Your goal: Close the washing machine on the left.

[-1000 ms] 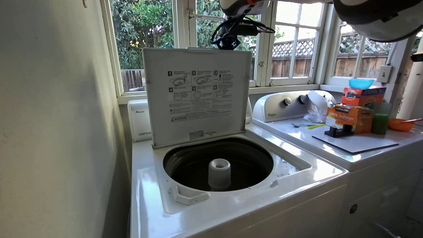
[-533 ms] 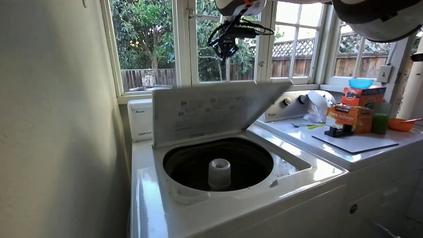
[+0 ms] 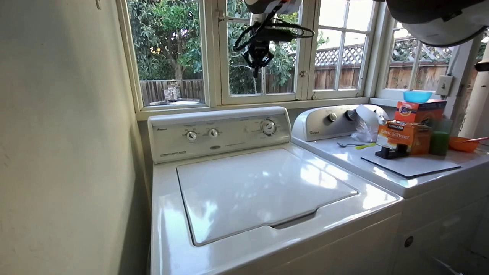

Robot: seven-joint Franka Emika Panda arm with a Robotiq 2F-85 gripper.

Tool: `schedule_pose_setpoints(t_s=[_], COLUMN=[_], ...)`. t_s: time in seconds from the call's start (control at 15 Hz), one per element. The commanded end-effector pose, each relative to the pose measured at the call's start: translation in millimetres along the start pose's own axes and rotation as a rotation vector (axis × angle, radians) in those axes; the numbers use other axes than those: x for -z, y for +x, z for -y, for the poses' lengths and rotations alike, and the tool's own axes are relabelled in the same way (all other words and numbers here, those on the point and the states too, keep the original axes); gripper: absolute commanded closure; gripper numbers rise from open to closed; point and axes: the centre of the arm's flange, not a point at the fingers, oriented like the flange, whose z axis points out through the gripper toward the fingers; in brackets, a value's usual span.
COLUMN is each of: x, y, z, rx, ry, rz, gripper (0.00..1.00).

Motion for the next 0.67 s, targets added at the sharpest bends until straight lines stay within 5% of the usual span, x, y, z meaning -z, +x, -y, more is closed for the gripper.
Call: schedule_pose_setpoints(t_s=[0.0,0.33,0.6], x=[1.3,-29.2,-56.2], y=[-27.2,-51.4,-75.9], z=[11.0,42.4,64.9], rx=[-0.060,-0.240,-0.325], ry=[0.007,0.007,-0.005], rz=[-0.030,-0.063,0.003], gripper=[0.66,0.29,0.00])
